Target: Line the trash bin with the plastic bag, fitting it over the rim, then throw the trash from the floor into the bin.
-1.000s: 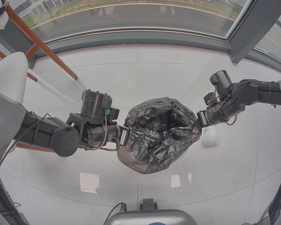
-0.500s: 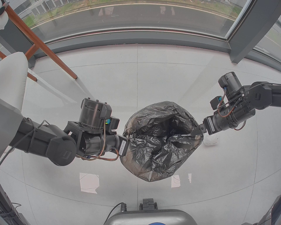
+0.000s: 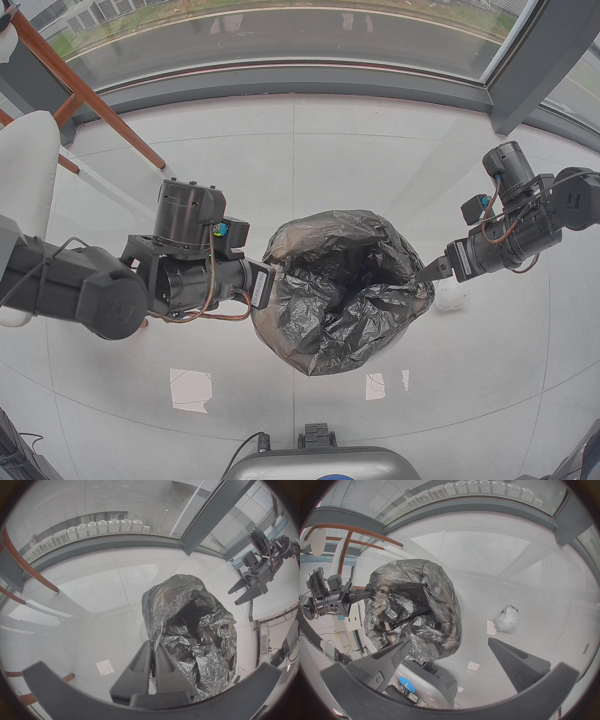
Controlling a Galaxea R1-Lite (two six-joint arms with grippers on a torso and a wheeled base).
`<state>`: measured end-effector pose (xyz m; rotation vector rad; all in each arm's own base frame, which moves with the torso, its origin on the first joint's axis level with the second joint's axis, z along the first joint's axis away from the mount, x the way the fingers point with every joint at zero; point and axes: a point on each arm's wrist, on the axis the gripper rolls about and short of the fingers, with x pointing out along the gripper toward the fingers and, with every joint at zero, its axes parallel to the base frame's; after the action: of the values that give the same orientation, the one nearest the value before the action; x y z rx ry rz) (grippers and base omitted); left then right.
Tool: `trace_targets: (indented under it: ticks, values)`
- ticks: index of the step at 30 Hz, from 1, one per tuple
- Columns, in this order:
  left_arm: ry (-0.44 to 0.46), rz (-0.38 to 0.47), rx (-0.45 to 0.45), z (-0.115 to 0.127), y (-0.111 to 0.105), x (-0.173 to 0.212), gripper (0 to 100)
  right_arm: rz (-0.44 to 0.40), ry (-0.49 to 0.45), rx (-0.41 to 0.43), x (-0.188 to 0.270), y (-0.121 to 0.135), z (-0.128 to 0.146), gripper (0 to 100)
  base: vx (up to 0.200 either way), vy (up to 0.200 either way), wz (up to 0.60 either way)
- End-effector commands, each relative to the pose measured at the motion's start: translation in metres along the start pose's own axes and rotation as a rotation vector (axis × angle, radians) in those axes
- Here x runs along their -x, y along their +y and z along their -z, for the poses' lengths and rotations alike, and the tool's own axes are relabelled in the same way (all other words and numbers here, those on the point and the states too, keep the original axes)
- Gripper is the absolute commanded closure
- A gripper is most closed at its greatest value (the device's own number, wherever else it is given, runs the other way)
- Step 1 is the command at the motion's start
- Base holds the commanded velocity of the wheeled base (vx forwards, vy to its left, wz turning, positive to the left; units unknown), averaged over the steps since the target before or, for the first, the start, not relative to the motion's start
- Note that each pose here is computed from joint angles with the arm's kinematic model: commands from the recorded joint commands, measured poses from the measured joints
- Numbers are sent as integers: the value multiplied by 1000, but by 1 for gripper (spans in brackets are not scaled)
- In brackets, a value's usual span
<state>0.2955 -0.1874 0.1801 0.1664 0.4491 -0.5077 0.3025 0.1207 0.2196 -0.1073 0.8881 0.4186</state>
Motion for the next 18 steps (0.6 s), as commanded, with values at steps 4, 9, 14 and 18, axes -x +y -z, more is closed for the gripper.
trace_targets:
  ticks: [4,9,14,18]
  values:
    - [20,-6,-1,9,1,10,0,-14,6,16,4,8,7,0,0,0,0]
    - [16,-8,-2,8,1,11,0,-21,4,27,8,12,8,0,0,0,0]
    - [-21,-7,-1,0,1,23,0,-63,30,84,14,36,23,0,0,0,0]
    - [-53,-15,6,-6,4,34,0,-70,91,67,10,46,41,0,0,0,0]
